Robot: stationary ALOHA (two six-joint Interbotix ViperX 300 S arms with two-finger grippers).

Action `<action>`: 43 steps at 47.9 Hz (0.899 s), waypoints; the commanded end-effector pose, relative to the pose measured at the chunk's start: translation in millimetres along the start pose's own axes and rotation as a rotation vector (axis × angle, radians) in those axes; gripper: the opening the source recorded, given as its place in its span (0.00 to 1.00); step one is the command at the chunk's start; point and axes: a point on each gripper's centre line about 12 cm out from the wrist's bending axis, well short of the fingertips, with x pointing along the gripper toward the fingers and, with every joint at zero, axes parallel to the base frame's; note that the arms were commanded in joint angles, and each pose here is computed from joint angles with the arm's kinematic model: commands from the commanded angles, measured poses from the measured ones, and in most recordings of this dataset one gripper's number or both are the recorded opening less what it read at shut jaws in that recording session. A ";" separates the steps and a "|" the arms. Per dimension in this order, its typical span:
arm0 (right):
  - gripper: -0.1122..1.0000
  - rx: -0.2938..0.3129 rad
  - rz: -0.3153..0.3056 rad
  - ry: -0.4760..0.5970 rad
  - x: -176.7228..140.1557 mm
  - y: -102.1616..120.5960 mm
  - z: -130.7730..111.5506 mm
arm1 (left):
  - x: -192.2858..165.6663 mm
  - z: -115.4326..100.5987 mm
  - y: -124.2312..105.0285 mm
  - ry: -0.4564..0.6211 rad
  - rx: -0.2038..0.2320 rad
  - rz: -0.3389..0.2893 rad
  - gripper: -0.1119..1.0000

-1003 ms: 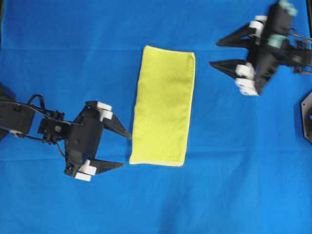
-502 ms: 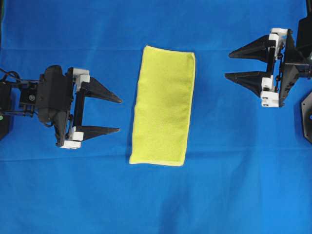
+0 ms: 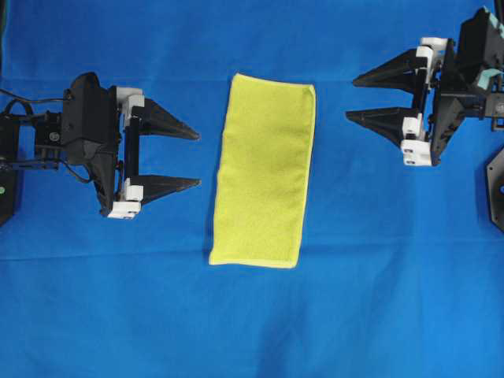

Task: Fold the yellow towel.
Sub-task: 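Retract both grippers to the sides of the strip, then grasp the far corners of the vertical strip with both grippers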

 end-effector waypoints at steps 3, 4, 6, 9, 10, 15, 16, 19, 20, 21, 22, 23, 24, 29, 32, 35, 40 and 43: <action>0.68 -0.009 0.002 -0.016 2.4 0.9 8.5 | -3.5 13.7 1.0 -0.046 0.001 0.003 0.81; 0.68 -0.009 0.002 -0.016 2.4 0.9 8.5 | -5.0 14.1 1.5 -0.049 0.001 0.004 0.81; 0.68 -0.007 0.002 -0.018 2.1 0.9 8.8 | -6.5 13.9 2.4 -0.051 0.000 0.007 0.81; 0.68 -0.009 0.002 -0.016 2.4 0.9 8.5 | -8.7 13.8 3.8 -0.054 -0.001 0.012 0.81; 0.68 -0.007 0.002 -0.016 2.4 0.8 8.5 | -9.5 14.0 3.8 -0.056 -0.001 0.011 0.81; 0.68 -0.004 0.002 -0.018 2.4 0.9 9.1 | -11.6 14.7 6.1 -0.062 -0.008 0.019 0.81; 0.68 -0.003 0.004 -0.019 2.5 1.4 9.7 | -11.9 15.1 6.6 -0.064 -0.010 0.020 0.81; 0.68 0.005 0.002 -0.020 3.2 0.9 10.9 | -11.2 17.6 8.4 -0.071 -0.013 0.026 0.81; 0.68 0.008 0.000 -0.017 4.2 0.4 10.6 | -10.5 18.3 9.3 -0.073 -0.014 0.029 0.81; 0.68 0.011 -0.001 -0.019 5.0 0.4 12.3 | -10.1 18.7 10.7 -0.075 -0.015 0.033 0.81; 0.68 0.016 -0.010 -0.012 7.1 -1.4 12.9 | -8.9 19.3 12.6 -0.073 -0.017 0.039 0.81; 0.68 0.017 -0.017 -0.006 8.8 -2.8 13.8 | -8.1 20.4 15.4 -0.075 -0.019 0.048 0.81; 0.68 0.019 -0.025 0.002 11.0 -3.9 14.5 | -6.8 20.1 18.4 -0.073 -0.022 0.057 0.81; 0.68 0.024 -0.090 0.092 27.4 -14.2 13.0 | 2.7 20.3 39.4 -0.052 -0.041 0.119 0.81; 0.68 0.027 -0.137 0.160 38.4 -22.9 8.3 | 9.6 19.3 52.3 -0.034 -0.050 0.154 0.81; 0.68 0.026 -0.185 0.227 49.7 -32.7 3.7 | 18.6 13.0 69.2 0.005 -0.062 0.198 0.81; 0.68 0.019 -0.251 0.326 68.1 -48.6 -4.9 | 33.3 -0.1 94.6 0.068 -0.091 0.258 0.81; 0.68 0.014 -0.275 0.369 77.4 -56.2 -11.3 | 44.4 -10.4 110.2 0.110 -0.107 0.290 0.81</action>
